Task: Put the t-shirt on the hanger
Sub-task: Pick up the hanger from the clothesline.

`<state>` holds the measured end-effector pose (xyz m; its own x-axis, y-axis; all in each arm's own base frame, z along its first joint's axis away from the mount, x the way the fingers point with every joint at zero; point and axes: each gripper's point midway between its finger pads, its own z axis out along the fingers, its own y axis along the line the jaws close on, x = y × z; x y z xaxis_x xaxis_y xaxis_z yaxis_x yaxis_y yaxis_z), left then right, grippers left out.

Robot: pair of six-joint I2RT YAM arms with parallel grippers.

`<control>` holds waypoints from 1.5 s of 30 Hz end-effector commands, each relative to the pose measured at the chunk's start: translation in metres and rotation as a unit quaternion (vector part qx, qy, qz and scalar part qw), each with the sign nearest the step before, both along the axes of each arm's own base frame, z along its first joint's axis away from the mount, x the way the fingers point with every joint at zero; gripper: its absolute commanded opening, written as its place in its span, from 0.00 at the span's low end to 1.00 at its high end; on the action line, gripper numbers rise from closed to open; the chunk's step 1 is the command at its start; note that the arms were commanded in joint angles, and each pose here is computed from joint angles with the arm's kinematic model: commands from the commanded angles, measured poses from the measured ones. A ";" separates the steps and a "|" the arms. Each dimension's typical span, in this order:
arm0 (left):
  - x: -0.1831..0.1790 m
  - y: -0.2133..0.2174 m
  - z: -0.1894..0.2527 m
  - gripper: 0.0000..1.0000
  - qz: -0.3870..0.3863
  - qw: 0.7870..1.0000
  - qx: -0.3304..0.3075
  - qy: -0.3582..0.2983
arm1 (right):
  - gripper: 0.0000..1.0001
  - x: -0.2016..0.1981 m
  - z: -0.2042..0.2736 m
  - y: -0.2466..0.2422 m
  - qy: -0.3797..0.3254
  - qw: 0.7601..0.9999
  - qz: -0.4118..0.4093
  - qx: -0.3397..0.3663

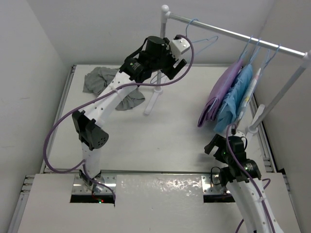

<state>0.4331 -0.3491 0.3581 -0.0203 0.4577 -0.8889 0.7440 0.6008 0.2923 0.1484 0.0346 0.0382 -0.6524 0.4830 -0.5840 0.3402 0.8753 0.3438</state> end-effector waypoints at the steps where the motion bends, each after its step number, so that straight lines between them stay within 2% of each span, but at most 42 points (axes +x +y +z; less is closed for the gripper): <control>1: 0.010 0.004 0.047 0.74 0.031 0.997 -0.032 -0.067 | 0.99 0.006 0.003 0.003 -0.014 1.000 -0.003 0.008; 8: 0.022 -0.002 0.016 0.37 0.037 0.998 -0.010 -0.047 | 0.99 0.006 0.004 0.004 -0.014 1.000 0.002 0.010; 9: 0.022 -0.001 0.017 0.22 0.038 0.998 -0.014 -0.048 | 0.99 0.006 0.004 0.004 -0.015 1.000 0.002 0.010; 12: 0.018 0.001 0.028 0.00 0.040 0.998 -0.026 -0.051 | 0.99 0.006 0.004 0.004 -0.015 1.000 0.002 0.011; 19: 0.007 0.005 0.046 0.00 0.035 0.997 -0.044 -0.060 | 0.99 0.006 0.005 0.005 -0.017 1.000 0.005 0.011; 28: -0.006 0.025 0.109 0.00 0.058 0.988 -0.094 -0.111 | 0.99 0.006 0.004 0.006 -0.014 1.000 0.009 0.012; 33: -0.020 0.036 0.117 0.00 0.053 0.988 -0.089 -0.113 | 0.99 0.006 0.005 0.008 -0.016 1.000 0.016 0.014; 39: -0.039 0.064 0.107 0.00 0.062 0.990 -0.041 -0.123 | 0.99 0.006 0.012 0.018 -0.025 0.998 0.049 0.029; 42: -0.059 0.088 0.088 0.00 0.072 0.991 -0.010 -0.113 | 0.99 -0.006 0.014 0.019 0.000 0.998 0.058 0.028; 45: -0.074 0.106 0.065 0.00 0.078 0.992 0.013 -0.096 | 0.99 -0.016 0.026 0.043 0.003 0.991 0.108 0.081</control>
<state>0.3728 -0.2625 0.4211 0.0666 0.4635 -0.8836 0.6001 0.6889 0.4066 0.1376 0.0544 0.0410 -0.7205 0.4483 -0.5291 0.2576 0.8814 0.3960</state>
